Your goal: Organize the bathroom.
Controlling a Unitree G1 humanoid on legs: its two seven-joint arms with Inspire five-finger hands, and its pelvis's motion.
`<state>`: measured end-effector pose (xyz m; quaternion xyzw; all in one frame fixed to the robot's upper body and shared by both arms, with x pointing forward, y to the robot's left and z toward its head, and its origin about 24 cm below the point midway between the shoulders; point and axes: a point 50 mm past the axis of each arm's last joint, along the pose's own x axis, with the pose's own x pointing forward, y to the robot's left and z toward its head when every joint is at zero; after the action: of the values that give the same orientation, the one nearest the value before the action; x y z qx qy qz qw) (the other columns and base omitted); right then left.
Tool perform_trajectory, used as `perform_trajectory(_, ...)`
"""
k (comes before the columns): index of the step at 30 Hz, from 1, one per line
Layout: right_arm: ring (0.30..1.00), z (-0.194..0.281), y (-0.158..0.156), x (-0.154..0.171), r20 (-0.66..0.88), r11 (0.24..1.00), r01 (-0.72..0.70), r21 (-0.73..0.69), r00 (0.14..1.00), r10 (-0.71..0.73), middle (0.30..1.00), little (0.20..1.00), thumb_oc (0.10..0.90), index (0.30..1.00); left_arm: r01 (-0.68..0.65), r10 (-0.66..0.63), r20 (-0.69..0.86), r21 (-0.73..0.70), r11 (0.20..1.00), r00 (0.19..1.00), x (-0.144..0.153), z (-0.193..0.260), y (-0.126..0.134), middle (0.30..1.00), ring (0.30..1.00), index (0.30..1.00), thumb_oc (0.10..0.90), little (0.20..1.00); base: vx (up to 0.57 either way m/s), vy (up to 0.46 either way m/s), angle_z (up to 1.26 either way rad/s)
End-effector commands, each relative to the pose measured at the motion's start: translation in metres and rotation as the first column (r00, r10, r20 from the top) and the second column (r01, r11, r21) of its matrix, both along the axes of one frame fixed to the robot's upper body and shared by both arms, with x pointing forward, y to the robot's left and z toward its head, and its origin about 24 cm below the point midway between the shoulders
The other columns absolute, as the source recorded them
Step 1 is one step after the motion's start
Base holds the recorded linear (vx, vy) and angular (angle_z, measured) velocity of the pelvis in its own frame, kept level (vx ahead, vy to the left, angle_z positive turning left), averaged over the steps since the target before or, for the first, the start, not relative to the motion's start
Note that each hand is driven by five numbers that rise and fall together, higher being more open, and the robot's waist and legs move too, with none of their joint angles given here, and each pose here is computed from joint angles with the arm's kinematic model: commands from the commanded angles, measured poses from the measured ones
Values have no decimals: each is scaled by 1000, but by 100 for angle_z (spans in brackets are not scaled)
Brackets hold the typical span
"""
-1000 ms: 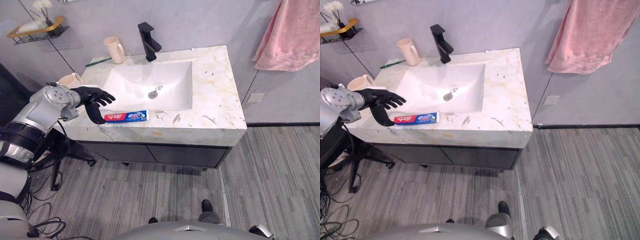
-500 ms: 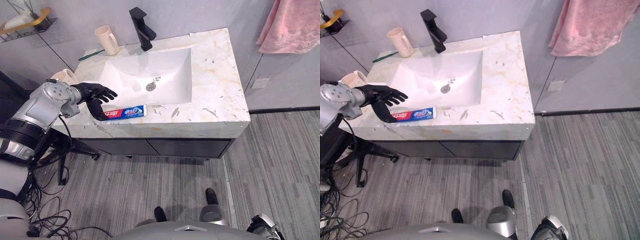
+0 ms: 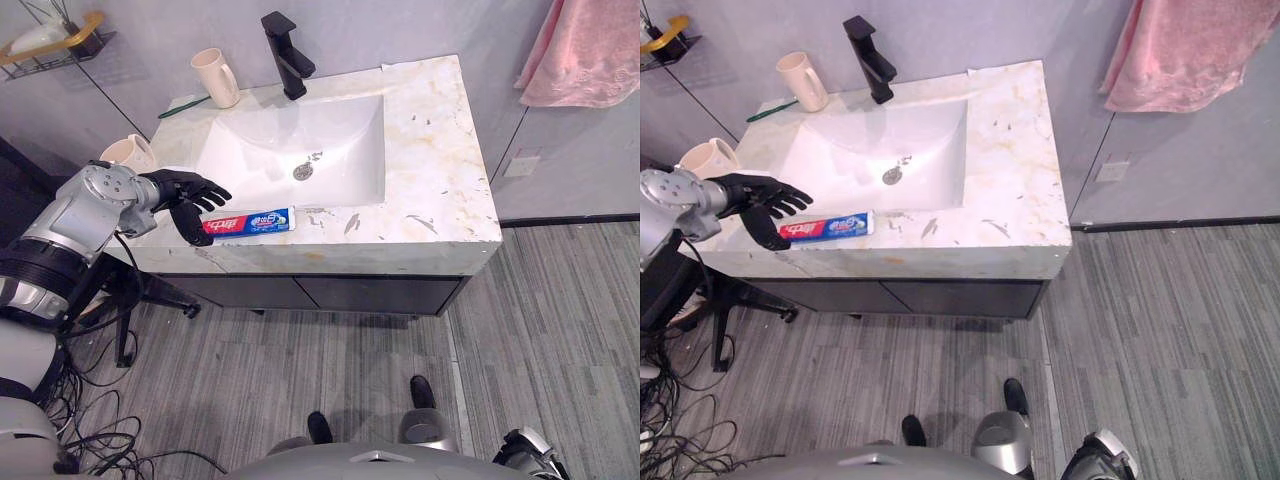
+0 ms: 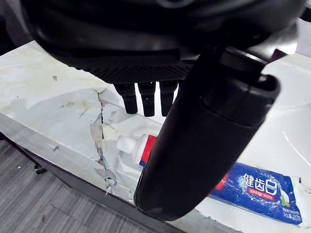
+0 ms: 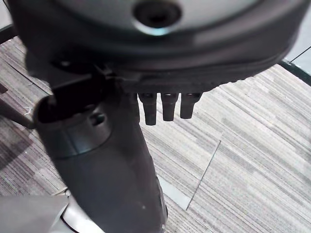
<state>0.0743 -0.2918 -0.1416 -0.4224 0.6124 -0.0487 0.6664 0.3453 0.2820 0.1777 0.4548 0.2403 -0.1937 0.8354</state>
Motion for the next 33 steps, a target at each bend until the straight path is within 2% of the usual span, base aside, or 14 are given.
perform_trajectory(1, 900, 10, -24, -5, -15, 996, 27, -84, 999, -29, 900, 900, 800, 900, -91, 86, 207, 17, 996, 975, 2, 65, 24, 900, 900, 900, 800, 900, 0, 0, 0)
perform_trajectory(5, 900, 11, -25, -4, -10, 996, 28, -86, 1000, -29, 900, 900, 800, 900, -90, 86, 207, 14, 996, 975, 2, 63, 22, 900, 900, 900, 800, 900, 0, 0, 0)
perform_trajectory(6, 900, 11, -26, -3, -7, 996, 28, -86, 1000, -29, 900, 900, 800, 900, -89, 84, 206, 13, 996, 975, 2, 63, 22, 867, 867, 867, 778, 867, 0, 0, 0)
perform_trajectory(8, 900, 12, -27, -1, -1, 996, 28, -87, 1000, -29, 900, 900, 800, 900, -82, 76, 200, 20, 996, 977, 2, 62, 21, 639, 639, 639, 626, 639, 0, 0, 0)
perform_trajectory(9, 900, 13, -28, 0, 4, 996, 29, -87, 1000, -29, 900, 900, 800, 900, -78, 73, 198, 18, 997, 978, 3, 62, 20, 592, 592, 592, 595, 592, 0, 0, 0)
perform_trajectory(10, 900, 13, -28, 0, 4, 996, 29, -87, 1000, -29, 900, 900, 800, 900, -78, 73, 198, 18, 997, 978, 3, 62, 20, 592, 592, 592, 595, 592, 0, 0, 0)
perform_trajectory(11, 900, 13, -29, 1, 7, 996, 31, -87, 1000, -30, 900, 900, 800, 900, -75, 70, 196, 17, 997, 978, 3, 61, 19, 540, 540, 540, 560, 540, 0, 0, 0)
perform_trajectory(12, 900, 13, -29, 1, 7, 996, 31, -87, 1000, -30, 900, 900, 800, 900, -75, 70, 196, 17, 997, 978, 3, 61, 19, 540, 540, 540, 560, 540, 0, 0, 0)
perform_trajectory(13, 900, 14, -30, 3, 14, 996, 35, -87, 999, -34, 900, 900, 800, 900, -66, 61, 188, 21, 998, 980, 3, 61, 17, 427, 427, 427, 485, 427, 0, 0, 0)
perform_trajectory(14, 900, 14, -30, 3, 14, 996, 35, -87, 999, -34, 900, 900, 800, 900, -66, 61, 188, 21, 998, 980, 3, 61, 17, 427, 427, 427, 485, 427, -55, 6, -5)
perform_trajectory(15, 900, 15, -31, 6, 25, 995, 38, -87, 999, -36, 900, 900, 800, 900, -58, 54, 183, 21, 998, 982, 3, 60, 14, 300, 300, 300, 400, 300, -56, 12, -3)
perform_trajectory(25, 900, 19, -35, 14, 47, 995, 37, -92, 998, -33, 900, 900, 800, 900, -66, 65, 210, -2, 998, 976, 4, 56, 13, 300, 300, 300, 400, 300, -24, 13, 0)
perform_trajectory(29, 900, 18, -33, 12, 45, 995, 37, -90, 998, -33, 900, 900, 800, 900, -89, 101, 231, -62, 994, 968, 4, 56, 14, 300, 300, 300, 400, 300, 0, 0, 0)
perform_trajectory(33, 900, 14, -24, 10, 58, 994, 73, -76, 996, -68, 900, 900, 800, 900, -58, 142, 227, -340, 939, 964, 5, 52, 5, 300, 300, 300, 400, 300, 13, -32, 0)
